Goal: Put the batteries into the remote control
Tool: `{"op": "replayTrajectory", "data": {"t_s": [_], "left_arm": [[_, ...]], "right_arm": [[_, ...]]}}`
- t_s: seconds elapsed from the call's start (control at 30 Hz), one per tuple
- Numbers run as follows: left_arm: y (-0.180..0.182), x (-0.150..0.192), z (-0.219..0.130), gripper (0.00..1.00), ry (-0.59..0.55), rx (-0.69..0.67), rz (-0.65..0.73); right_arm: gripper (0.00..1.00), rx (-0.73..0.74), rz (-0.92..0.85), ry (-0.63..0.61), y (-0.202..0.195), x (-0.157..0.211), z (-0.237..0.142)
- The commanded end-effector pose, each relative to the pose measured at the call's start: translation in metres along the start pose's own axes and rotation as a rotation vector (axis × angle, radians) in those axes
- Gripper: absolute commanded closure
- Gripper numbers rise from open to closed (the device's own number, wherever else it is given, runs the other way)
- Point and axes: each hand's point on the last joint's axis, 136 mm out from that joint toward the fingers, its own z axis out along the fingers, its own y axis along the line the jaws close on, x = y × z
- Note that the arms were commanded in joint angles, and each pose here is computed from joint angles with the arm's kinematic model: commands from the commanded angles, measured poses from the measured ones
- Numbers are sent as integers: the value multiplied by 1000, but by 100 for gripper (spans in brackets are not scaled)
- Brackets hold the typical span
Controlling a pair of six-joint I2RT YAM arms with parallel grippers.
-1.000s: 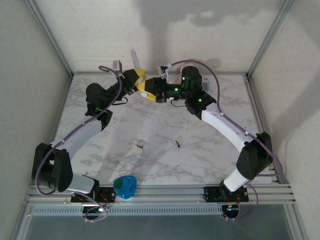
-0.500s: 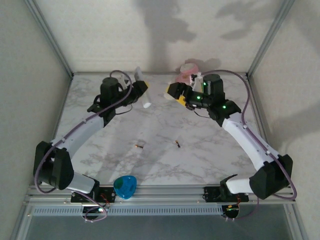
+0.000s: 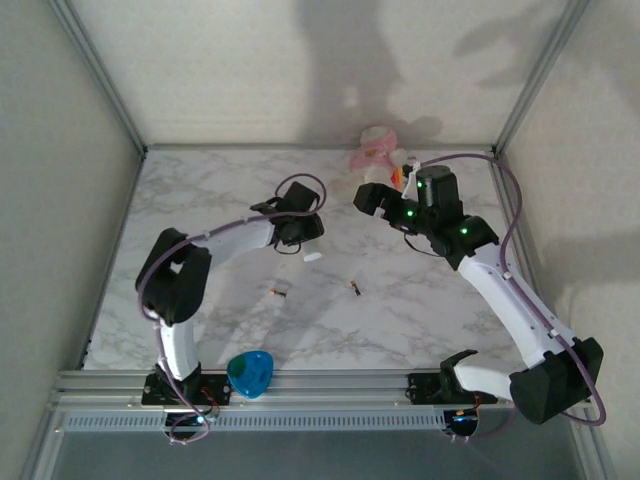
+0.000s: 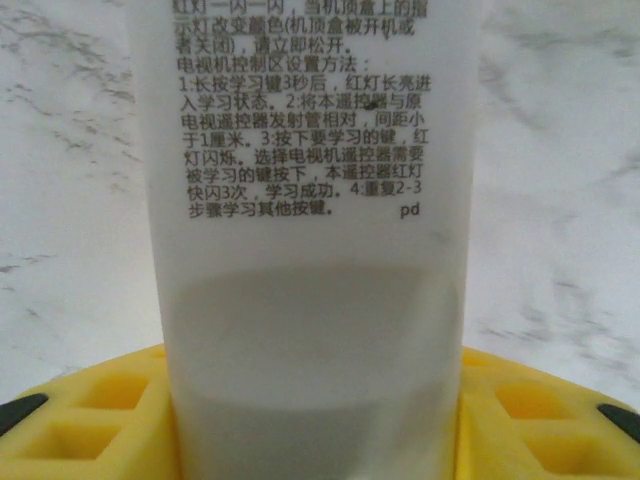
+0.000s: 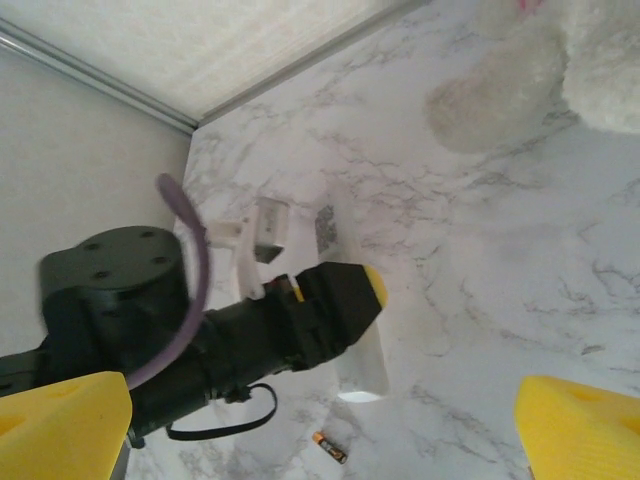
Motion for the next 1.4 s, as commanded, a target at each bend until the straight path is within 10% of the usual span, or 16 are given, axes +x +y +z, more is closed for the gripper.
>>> {"op": "replayTrajectory", "data": {"t_s": [0.0, 0.37, 0.73, 1.37], "left_arm": [[20, -1, 10, 56, -22, -185, 60], [40, 29, 51, 54, 60, -293, 45], [38, 37, 59, 31, 100, -259, 7], [111, -80, -87, 5, -189, -37, -306]], "right_arm": [[1, 34, -39, -3, -10, 4, -2], [1, 42, -63, 26, -19, 16, 2], [1, 79, -76, 127, -35, 39, 21], [1, 350, -336, 524, -50, 159, 156]]}}
